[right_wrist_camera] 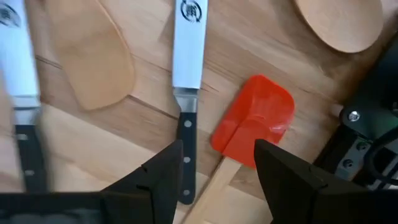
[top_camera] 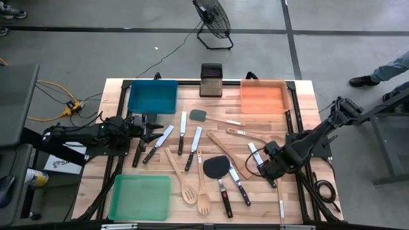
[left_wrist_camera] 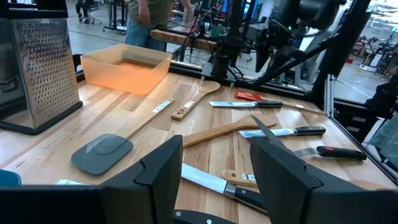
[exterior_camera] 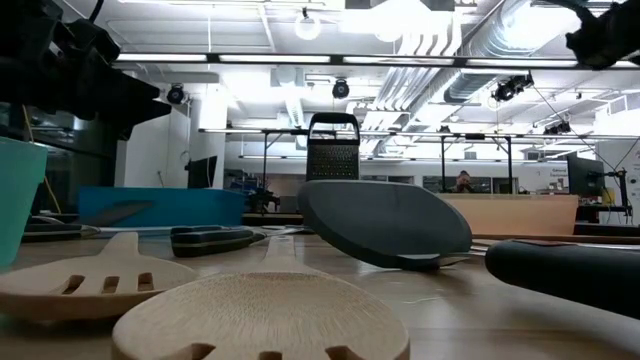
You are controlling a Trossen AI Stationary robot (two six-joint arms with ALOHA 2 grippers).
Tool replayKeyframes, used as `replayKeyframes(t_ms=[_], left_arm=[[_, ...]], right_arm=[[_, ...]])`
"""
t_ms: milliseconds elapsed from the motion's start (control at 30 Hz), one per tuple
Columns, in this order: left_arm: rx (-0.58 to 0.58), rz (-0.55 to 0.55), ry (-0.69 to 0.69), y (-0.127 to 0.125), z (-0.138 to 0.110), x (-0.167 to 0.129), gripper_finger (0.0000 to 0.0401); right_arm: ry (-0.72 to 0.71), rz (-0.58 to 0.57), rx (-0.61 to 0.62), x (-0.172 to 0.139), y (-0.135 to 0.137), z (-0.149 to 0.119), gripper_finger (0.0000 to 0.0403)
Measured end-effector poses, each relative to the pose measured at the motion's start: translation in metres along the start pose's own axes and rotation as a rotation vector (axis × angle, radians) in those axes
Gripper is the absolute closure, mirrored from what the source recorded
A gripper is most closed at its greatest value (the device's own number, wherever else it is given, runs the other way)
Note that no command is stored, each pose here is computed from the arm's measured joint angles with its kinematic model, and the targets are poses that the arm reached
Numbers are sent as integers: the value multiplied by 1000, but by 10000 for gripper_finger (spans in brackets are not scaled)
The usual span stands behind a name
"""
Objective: Pick & Place Kitchen Items
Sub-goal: Put the black spatula into the orange bin
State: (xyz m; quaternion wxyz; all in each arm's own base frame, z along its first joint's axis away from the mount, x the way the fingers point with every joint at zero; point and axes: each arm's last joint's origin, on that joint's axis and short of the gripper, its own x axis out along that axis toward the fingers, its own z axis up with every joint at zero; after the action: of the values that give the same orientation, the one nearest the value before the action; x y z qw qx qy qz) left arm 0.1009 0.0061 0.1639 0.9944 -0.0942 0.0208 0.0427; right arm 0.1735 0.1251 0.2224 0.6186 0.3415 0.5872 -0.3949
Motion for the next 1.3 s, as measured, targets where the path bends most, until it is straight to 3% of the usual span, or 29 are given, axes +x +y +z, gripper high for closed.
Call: replayKeyframes(t_ms=[433,1033,1300], left_arm=[[0,0,0,0,0,0,215],[0,0,0,0,0,0,215],[0,0,0,0,0,0,215]], right_arm=[[9,-48,-6,41,36,-8,213],[78,-9,-4,78,26,-7,214],[113,22,13,89,23,-2,243]])
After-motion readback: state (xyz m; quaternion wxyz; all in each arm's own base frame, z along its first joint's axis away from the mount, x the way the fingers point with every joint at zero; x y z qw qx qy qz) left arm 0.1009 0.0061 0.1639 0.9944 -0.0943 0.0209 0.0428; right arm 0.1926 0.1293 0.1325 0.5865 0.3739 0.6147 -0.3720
